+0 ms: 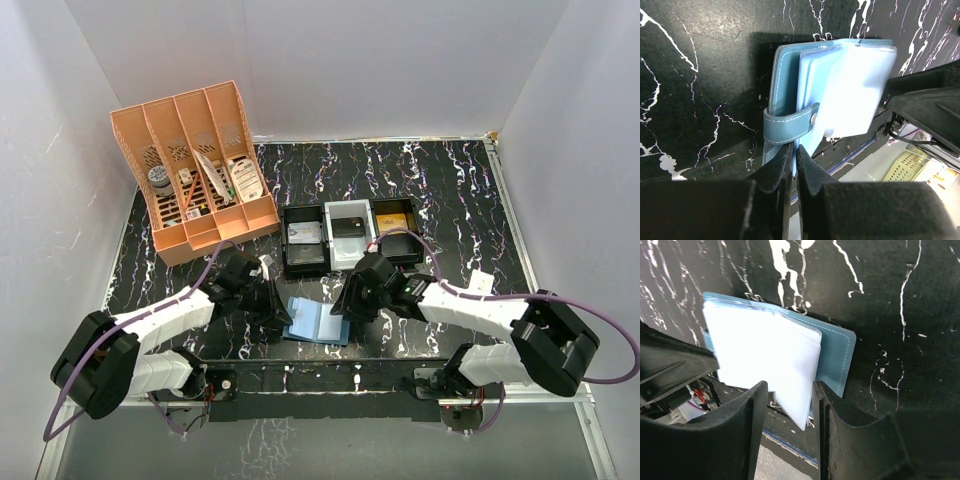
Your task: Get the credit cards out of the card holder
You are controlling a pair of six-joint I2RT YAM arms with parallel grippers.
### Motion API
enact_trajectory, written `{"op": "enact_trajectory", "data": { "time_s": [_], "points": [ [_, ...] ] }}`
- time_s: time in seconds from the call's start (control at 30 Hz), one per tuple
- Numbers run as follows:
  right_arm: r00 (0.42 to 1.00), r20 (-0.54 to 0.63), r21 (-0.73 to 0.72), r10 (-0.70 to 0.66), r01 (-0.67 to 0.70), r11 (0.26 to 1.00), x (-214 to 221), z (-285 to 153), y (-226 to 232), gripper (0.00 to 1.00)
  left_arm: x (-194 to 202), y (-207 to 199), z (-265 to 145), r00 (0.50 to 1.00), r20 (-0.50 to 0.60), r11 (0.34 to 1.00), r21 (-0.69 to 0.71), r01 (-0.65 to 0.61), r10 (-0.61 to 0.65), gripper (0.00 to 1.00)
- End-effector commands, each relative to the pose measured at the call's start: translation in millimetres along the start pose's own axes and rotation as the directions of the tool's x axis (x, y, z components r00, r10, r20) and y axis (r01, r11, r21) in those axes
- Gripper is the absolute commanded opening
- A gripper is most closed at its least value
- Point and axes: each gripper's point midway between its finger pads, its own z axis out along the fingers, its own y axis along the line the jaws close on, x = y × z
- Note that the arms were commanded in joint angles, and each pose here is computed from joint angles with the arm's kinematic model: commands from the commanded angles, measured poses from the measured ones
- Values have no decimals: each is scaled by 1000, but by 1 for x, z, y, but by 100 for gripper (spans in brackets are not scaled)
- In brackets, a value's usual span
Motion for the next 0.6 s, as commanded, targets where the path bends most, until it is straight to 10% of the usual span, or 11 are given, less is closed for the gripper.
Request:
{"op": "enact_trajectory", "data": {
  "time_s": [0.0,0.4,0.57],
  "points": [
    [999,-13,-68,43,-44,997,1,12,10,38,-2,-14,-4,999,-10,999,31,-40,41,10],
    [997,-63,-107,34,-41,993,8,25,15,19,-2,-34,-7,998,-6,990,124,-68,69,47],
    [997,-73,-132,36,-45,990,10,27,19,9,1,-47,-3,994,-36,979,180,-95,103,32]
  ]
}}
